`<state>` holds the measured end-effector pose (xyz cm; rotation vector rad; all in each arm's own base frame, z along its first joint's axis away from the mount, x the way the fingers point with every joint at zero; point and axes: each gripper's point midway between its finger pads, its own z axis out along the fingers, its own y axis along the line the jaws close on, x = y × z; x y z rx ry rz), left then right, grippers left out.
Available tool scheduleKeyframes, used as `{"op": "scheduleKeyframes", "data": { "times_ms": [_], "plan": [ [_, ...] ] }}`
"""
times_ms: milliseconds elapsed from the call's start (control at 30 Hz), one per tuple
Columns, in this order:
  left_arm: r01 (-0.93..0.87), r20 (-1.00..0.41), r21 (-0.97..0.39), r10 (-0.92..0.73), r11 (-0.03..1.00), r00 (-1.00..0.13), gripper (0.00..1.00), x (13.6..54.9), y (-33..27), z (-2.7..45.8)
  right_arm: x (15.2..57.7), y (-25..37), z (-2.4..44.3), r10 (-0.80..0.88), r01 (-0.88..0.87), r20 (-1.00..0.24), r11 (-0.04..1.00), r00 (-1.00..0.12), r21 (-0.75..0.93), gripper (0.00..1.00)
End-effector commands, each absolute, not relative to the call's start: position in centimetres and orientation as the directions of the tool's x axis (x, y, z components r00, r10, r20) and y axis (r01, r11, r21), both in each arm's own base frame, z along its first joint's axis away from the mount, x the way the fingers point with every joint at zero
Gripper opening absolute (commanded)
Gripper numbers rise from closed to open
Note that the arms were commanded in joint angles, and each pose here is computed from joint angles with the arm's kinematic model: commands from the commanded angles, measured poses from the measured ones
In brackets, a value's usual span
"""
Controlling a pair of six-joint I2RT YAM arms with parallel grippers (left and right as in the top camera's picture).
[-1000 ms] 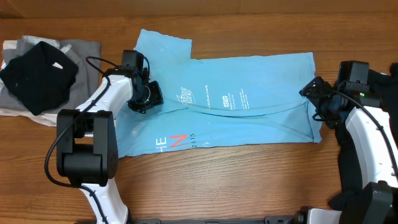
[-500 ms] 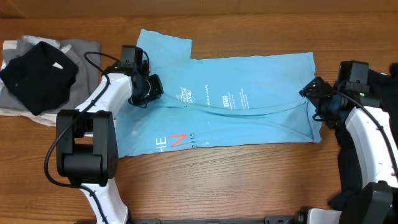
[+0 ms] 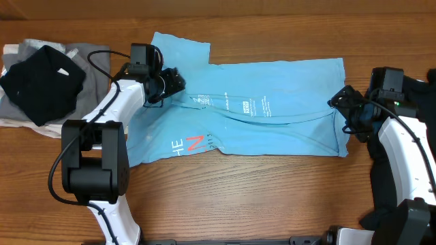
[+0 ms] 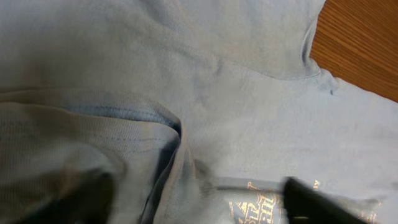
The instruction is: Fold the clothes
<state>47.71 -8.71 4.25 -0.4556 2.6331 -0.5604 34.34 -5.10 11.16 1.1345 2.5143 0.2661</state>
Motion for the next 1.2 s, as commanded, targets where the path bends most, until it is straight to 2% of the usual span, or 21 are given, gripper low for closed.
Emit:
{"op": "scheduleKeyframes", "data": {
  "times_ms": [0, 233, 300, 367, 433, 467, 500, 533, 567, 600, 667, 733, 767, 967, 1167],
  "plan": [
    [-0.239, -0.307, -0.453, -0.402, 0.859, -0.863, 1.0, 48.0, -8.9, 4.0, 34.4, -5.1, 11.2, 0.75, 0.679, -0.256, 0.661, -0.61, 0.318, 0.95],
    [-0.201, -0.28, -0.459, -0.356, 0.865, -0.891, 1.0, 47.4, -9.5, 4.8, 34.3, -5.1, 11.2, 0.748, 0.678, -0.254, 0.664, -0.614, 0.316, 0.95],
    [-0.218, -0.248, -0.447, -0.355, 0.867, -0.901, 1.0, 46.9, -9.3, 5.5, 34.2, -5.1, 11.1, 0.737, 0.67, -0.254, 0.675, -0.626, 0.309, 0.92],
    [-0.221, -0.212, -0.425, -0.333, 0.878, -0.919, 1.0, 46.0, -9.1, 6.5, 34.1, -4.9, 11.0, 0.717, 0.651, -0.256, 0.697, -0.649, 0.3, 0.82],
    [-0.212, -0.18, -0.393, -0.301, 0.895, -0.936, 1.0, 44.8, -8.8, 7.8, 33.8, -4.7, 10.9, 0.703, 0.642, -0.249, 0.71, -0.666, 0.289, 0.59],
    [-0.216, -0.164, -0.368, -0.292, 0.904, -0.942, 0.97, 44.0, -8.5, 8.5, 33.7, -4.4, 10.9, 0.685, 0.624, -0.247, 0.727, -0.685, 0.288, 0.49],
    [-0.219, -0.148, -0.34, -0.282, 0.915, -0.948, 0.87, 43.2, -8.0, 9.0, 33.6, -4.0, 10.8, 0.666, 0.606, -0.246, 0.744, -0.704, 0.281, 0.37],
    [-0.226, -0.129, -0.309, -0.276, 0.924, -0.952, 0.76, 42.4, -7.6, 9.2, 33.5, -3.7, 10.7, 0.658, 0.599, -0.243, 0.751, -0.713, 0.276, 0.31],
    [-0.244, -0.096, -0.266, -0.278, 0.933, -0.956, 0.62, 41.3, -7.0, 9.2, 33.4, -3.3, 10.4, 0.65, 0.593, -0.236, 0.757, -0.722, 0.273, 0.22],
    [-0.264, -0.047, -0.218, -0.28, 0.94, -0.959, 0.45, 39.8, -6.4, 8.9, 33.1, -2.7, 10.0, 0.639, 0.584, -0.226, 0.767, -0.735, 0.268, 0.16],
    [-0.283, 0.033, -0.167, -0.281, 0.945, -0.959, 0.24, 37.5, -5.9, 8.4, 32.6, -1.8, 9.2, 0.62, 0.569, -0.206, 0.781, -0.757, 0.256, 0.1],
    [-0.295, 0.104, -0.151, -0.282, 0.943, -0.954, 0.07, 35.6, -5.9, 7.6, 32.1, -0.8, 7.8, 0.599, 0.556, -0.181, 0.796, -0.78, 0.241, 0.06],
    [-0.298, 0.125, -0.148, -0.281, 0.943, -0.951, 0.04, 35.1, -5.9, 7.3, 32.0, -0.6, 7.1, 0.593, 0.552, -0.174, 0.8, -0.786, 0.235, 0.04],
    [-0.324, 0.21, -0.156, -0.289, 0.933, -0.934, 0.04, 32.5, -6.5, 4.5, 31.6, -0.4, 3.2, 0.652, 0.626, -0.102, 0.753, -0.751, 0.204, 0.04],
    [-0.334, 0.262, -0.141, -0.291, 0.932, -0.92, 0.04, 30.3, -6.4, 2.2, 31.6, -0.5, 2.2, 0.653, 0.632, -0.088, 0.753, -0.752, 0.183, 0.04]
  ]
}}
